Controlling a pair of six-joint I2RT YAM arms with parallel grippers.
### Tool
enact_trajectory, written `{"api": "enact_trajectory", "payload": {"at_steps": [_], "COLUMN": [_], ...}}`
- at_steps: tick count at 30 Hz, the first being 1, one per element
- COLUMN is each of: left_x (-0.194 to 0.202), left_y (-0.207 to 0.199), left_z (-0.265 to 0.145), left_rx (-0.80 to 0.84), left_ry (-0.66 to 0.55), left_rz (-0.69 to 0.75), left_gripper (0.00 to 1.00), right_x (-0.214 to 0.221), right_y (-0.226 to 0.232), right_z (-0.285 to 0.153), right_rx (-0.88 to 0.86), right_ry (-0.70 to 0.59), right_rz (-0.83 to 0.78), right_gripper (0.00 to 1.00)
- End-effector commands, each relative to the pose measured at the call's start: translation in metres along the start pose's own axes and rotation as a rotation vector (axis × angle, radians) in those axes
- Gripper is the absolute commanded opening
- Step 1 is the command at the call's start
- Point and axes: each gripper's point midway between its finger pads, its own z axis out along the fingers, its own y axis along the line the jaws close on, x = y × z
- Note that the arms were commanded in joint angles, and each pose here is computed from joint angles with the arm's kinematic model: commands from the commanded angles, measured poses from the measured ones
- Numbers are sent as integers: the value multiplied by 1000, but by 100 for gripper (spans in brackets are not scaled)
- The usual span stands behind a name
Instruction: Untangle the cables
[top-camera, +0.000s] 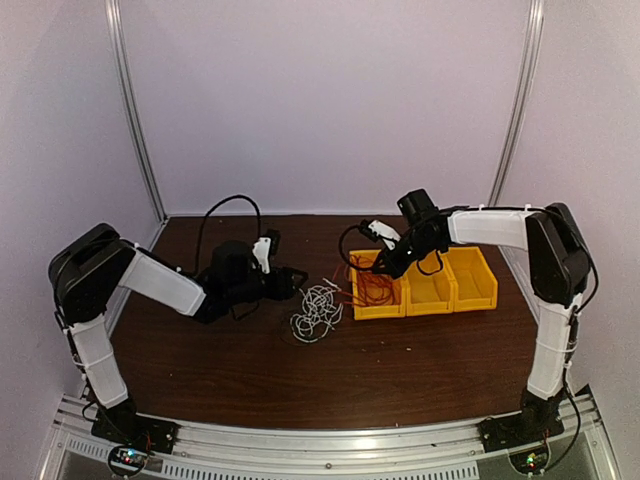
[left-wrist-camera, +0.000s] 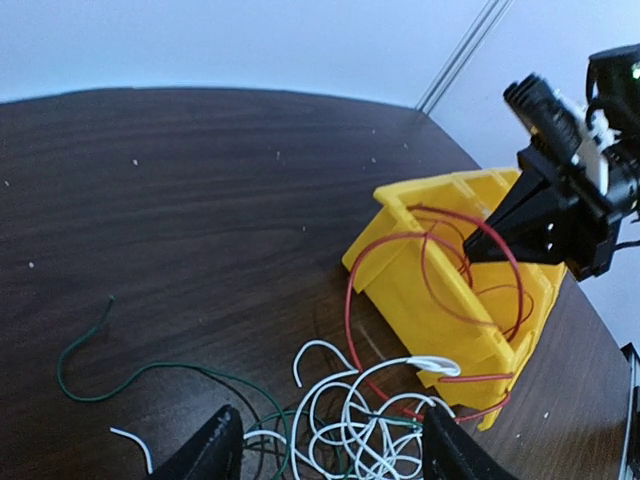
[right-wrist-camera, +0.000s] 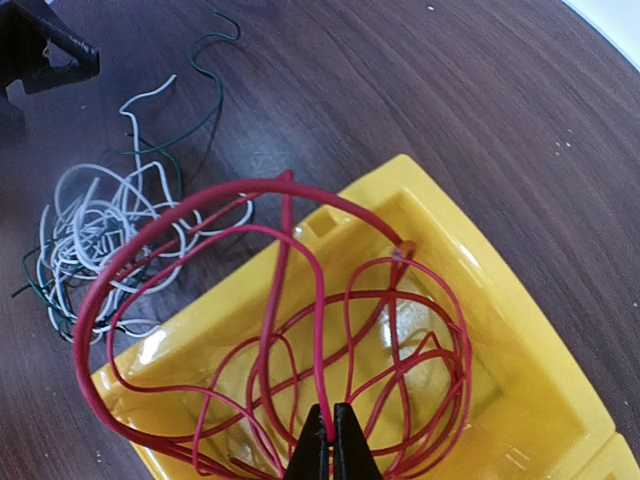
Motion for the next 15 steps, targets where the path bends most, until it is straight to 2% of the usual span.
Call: {"api": "enact_trajectory", "payload": {"at_steps": [1,6,9,15], "left_x": [32,61,74,91], "left_y": [3,10,17,33], "left_z": [22,38,43,31], "left_rx": [46,46,15,-71], "left_ry": [131,236,291,362], "left_rz": [-54,-92,-96,-80], "left_gripper": [62,61,54,23], "right_x": [-4,-14,-21,-46], "right_y": [-24,-19,-16,-18], "right_z": [-13,-39,-57,-101], "right_rx": [132,159,185,320], "right_ry": [33,23,19,-15], "right_rz": [-1,-36,-60,-113], "right_gripper": [1,15,28,52]}}
